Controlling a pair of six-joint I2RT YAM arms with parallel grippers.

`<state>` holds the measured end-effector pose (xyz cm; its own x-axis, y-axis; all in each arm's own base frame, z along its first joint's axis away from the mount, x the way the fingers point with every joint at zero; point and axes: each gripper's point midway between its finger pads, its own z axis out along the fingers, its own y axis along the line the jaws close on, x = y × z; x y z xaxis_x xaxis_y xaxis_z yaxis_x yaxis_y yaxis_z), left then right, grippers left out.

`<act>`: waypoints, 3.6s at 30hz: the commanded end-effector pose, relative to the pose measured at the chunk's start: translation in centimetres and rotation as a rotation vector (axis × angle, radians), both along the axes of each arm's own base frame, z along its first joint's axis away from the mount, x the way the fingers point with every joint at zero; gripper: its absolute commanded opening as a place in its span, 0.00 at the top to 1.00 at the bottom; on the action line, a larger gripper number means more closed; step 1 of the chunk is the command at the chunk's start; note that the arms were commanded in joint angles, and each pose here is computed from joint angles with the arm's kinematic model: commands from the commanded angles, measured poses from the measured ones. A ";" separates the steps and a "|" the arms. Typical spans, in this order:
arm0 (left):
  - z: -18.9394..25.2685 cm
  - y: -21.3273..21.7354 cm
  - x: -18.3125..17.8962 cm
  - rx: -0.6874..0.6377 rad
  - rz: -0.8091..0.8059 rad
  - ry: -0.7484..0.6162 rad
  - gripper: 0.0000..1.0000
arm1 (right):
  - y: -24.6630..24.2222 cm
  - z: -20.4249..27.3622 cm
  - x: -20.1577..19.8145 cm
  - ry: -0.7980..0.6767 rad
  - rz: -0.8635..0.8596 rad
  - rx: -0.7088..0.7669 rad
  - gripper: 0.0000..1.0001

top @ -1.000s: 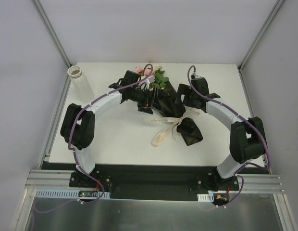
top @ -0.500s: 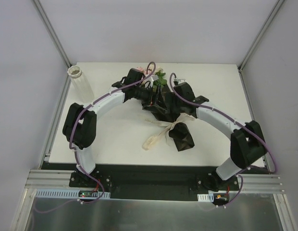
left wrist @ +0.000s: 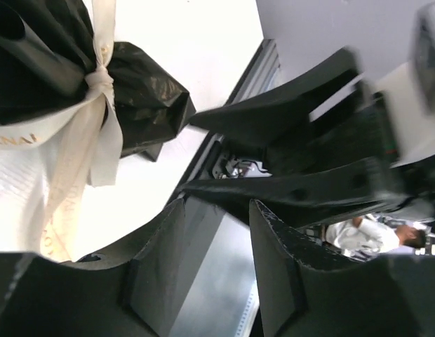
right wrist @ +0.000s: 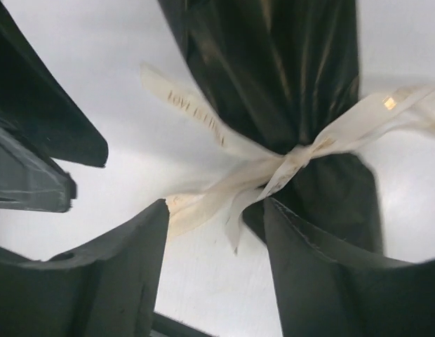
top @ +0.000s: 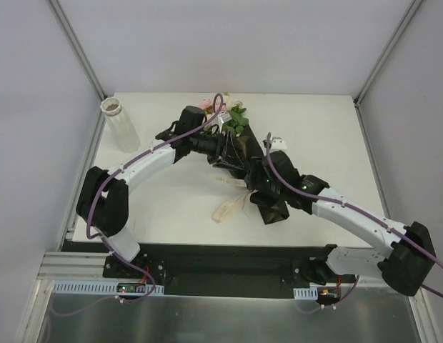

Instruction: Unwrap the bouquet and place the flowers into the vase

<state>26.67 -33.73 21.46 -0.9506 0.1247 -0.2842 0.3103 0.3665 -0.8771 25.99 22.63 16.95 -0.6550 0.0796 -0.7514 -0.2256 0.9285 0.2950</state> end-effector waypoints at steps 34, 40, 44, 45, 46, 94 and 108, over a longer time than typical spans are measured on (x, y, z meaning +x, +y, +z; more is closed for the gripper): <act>-4.8 -0.3 0.0 -0.043 0.067 0.235 0.49 | 1.4 -9.8 -1.2 0.166 -0.296 -0.153 0.79; -7.5 -0.3 -0.1 0.007 0.095 0.298 0.50 | 1.4 -10.2 -0.9 0.175 -0.290 -0.132 0.93; -9.4 -0.6 -0.3 0.034 0.088 0.336 0.59 | 1.2 -9.7 -0.9 0.143 -0.280 -0.099 0.99; -9.7 -0.8 -0.5 0.040 0.079 0.335 0.60 | 1.3 -8.8 -0.7 0.113 -0.281 -0.063 0.99; -10.1 -1.2 -0.9 0.050 0.067 0.339 0.61 | 0.9 -9.0 -0.9 0.106 -0.278 -0.065 0.99; -17.7 -1.8 -2.4 0.242 0.075 0.457 0.68 | -7.7 23.7 -3.5 -0.561 -0.230 0.315 0.99; -10.4 -0.9 -0.2 0.200 0.095 0.205 0.48 | -3.4 16.8 -5.3 -0.426 0.088 0.131 0.99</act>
<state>24.13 -35.08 5.07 -0.9855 0.0670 0.1561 -0.0887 0.5804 -0.8095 22.02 16.50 36.97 -0.2077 0.2960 -0.9323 -0.2891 0.8920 0.3476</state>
